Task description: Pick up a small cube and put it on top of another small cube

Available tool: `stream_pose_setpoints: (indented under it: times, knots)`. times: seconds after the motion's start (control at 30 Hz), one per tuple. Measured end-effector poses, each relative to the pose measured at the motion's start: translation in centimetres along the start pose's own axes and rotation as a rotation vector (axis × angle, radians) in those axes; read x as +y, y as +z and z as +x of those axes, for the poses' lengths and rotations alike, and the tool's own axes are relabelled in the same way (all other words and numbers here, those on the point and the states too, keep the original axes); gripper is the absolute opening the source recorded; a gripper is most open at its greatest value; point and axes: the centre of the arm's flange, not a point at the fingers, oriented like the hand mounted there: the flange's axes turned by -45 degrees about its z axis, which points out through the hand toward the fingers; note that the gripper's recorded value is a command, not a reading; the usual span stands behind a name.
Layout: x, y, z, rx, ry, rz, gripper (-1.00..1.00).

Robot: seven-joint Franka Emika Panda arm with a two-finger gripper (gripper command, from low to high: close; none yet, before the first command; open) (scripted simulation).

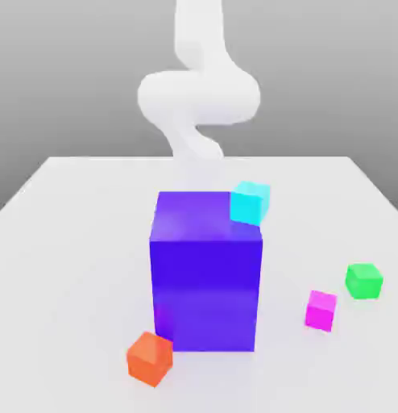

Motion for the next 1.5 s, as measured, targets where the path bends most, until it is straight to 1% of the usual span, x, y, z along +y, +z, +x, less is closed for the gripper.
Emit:
stream_pose_setpoints:
  times: [0.17,0.33,0.5,0.67,0.73,0.9,0.93,1.17,1.37,1.4,1.5]
  knots:
    - [-6.3,12.4,-4.2,-0.172,-0.238,0.11,0.0]
    - [-12.7,21.4,-11.6,-0.325,-0.474,0.209,0.0]
    - [-18.0,27.6,-21.5,-0.471,-0.719,0.302,0.0]
    - [-21.6,30.8,-32.9,-0.61,-0.98,0.392,0.0]
    - [-21.6,32.1,-35.1,-0.63,-1.008,0.402,0.0]
    - [-21.7,35.6,-38.6,-0.637,-1.016,0.406,0.0]
    - [-21.7,36.0,-39.0,-0.637,-1.016,0.405,-1.0]
    - [-21.7,36.0,-39.0,-0.638,-1.016,0.405,-1.0]
    - [-21.6,32.2,-35.6,-0.638,-1.016,0.404,-1.0]
    - [-22.1,31.4,-35.3,-0.637,-1.019,0.406,-1.0]
    - [-27.0,27.8,-35.8,-0.632,-1.056,0.424,-1.0]
